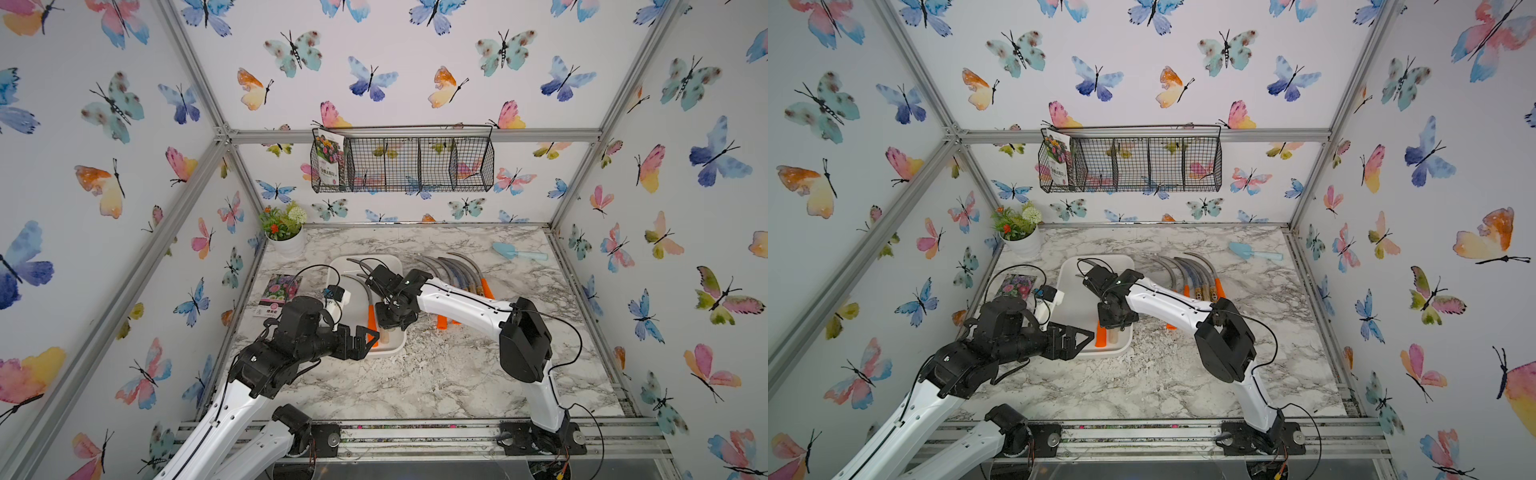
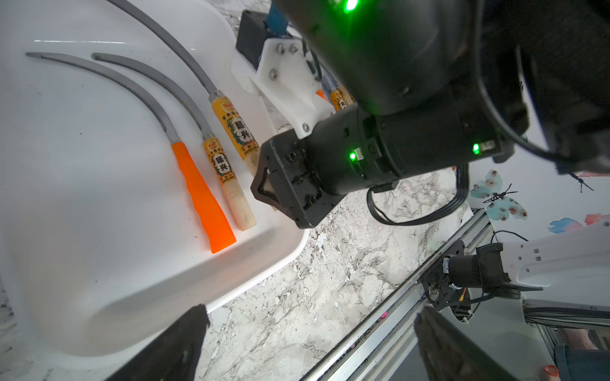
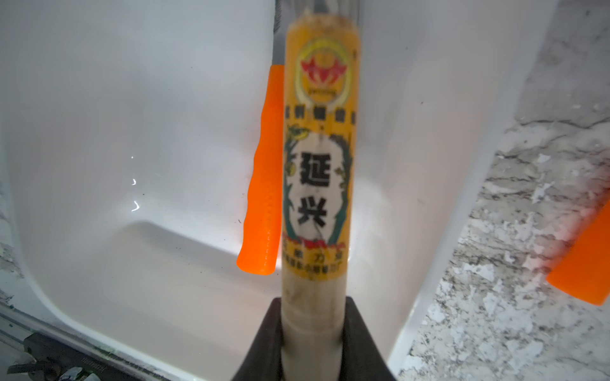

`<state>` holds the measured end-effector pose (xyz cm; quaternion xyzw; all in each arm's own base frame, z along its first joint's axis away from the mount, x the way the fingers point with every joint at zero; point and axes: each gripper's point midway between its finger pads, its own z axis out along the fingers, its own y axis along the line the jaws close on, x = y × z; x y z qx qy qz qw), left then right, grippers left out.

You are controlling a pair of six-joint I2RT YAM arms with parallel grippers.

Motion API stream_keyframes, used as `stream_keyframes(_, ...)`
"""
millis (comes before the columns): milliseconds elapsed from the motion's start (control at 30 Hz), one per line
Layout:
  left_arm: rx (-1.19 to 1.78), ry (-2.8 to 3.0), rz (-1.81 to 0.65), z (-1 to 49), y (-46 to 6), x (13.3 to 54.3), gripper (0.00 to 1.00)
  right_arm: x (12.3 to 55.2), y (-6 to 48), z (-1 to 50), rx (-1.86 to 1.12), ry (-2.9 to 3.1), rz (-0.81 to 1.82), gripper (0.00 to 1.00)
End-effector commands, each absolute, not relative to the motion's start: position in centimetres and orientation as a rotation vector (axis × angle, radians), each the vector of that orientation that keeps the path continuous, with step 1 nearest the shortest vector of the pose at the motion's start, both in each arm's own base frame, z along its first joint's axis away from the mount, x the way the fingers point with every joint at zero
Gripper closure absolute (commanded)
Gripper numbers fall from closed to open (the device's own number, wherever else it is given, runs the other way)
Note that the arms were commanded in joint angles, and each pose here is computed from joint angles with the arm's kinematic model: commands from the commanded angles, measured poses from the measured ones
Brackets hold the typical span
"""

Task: Put small sickles into storage boxes
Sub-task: Place the sickle in the storage box.

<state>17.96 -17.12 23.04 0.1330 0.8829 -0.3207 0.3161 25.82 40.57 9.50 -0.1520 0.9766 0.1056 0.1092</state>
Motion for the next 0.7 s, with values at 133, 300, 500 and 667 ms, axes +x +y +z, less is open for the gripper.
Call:
stream_keyframes(133, 0.316, 2.353, -0.798, 22.4, -16.1, 17.4, 0.02, 25.6, 42.1, 7.7, -0.458, 2.898, 0.335, 0.98)
stream_keyframes(300, 0.313, 2.357, -0.785, 22.3, -15.9, 17.5, 0.02, 25.6, 42.7, 6.7, -0.471, 2.915, 0.350, 0.96)
stream_keyframes(500, 0.311, 2.365, -0.777, 22.1, -16.0, 17.7, 0.02, 25.9, 43.7, 6.0, -0.489, 2.919, 0.361, 0.94)
stream_keyframes(667, 0.311, 2.368, -0.771, 22.0, -16.0, 17.8, 0.02, 26.2, 44.3, 5.1, -0.504, 2.920, 0.358, 0.86)
